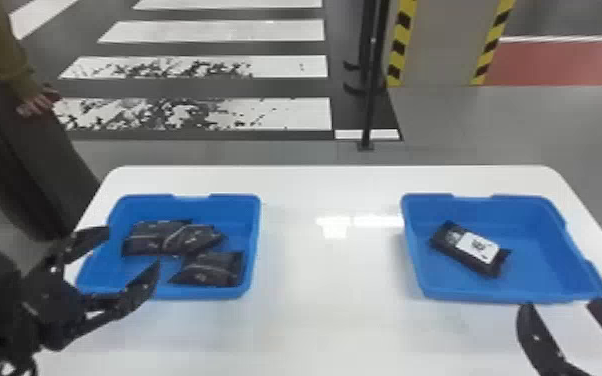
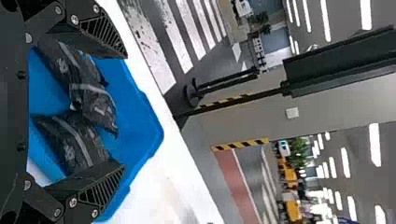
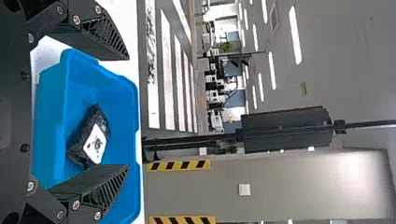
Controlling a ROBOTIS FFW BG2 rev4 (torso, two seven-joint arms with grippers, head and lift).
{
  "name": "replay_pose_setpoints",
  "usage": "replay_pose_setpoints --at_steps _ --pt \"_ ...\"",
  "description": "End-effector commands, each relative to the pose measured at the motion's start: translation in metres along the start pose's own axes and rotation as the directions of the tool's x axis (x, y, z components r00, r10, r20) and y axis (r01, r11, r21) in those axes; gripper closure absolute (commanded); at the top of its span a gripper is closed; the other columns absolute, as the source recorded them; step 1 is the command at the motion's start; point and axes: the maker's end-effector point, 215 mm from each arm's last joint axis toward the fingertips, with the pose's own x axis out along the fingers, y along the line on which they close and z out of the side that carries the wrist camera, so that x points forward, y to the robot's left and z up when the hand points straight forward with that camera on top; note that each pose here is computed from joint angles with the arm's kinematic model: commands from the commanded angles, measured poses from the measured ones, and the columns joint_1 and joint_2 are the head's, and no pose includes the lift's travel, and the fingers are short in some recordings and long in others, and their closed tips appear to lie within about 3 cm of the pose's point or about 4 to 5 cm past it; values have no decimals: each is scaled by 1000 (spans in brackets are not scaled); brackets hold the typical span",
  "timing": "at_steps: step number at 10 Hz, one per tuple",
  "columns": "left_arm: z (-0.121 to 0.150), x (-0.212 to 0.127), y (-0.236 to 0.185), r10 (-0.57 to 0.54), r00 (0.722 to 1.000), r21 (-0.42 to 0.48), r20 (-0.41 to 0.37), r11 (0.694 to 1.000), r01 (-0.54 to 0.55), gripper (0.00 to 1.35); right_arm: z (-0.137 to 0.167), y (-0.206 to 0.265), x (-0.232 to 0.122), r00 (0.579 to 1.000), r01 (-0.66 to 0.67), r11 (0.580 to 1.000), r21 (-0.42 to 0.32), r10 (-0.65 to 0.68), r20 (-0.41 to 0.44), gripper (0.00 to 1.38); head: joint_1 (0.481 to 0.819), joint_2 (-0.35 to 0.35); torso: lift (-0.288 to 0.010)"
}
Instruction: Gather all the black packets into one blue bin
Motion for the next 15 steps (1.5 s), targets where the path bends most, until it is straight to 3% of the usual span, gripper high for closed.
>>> replay_pose_setpoints --at_steps 1,2,4,7,9,13,15 --pt "9 -27 -26 -1 996 -87 94 996 9 225 14 7 22 1000 -26 998 -56 25 -16 208 695 25 -110" --pt "16 -46 -34 31 990 -125 135 992 -14 226 19 9 38 998 -46 994 -97 42 -38 203 695 22 -110" --pt "36 -79 -34 129 969 -186 212 979 -90 228 29 5 64 985 -76 973 -219 39 -170 202 695 29 -110" --pt "29 -101 -43 193 960 -271 201 953 -134 228 -8 -16 95 936 -101 973 -209 21 -353 202 695 36 -110" --pt "25 -101 -46 192 962 -308 195 943 -126 228 -12 -35 119 910 -94 960 -264 -25 -414 202 695 12 -110" --pt "24 -88 -57 158 969 -334 190 938 -88 228 -64 -26 167 832 -179 953 -245 14 -555 199 695 -22 -110" --pt "19 -83 -57 154 972 -348 179 934 -84 228 -96 -35 167 785 -181 958 -223 4 -620 199 695 -9 -110"
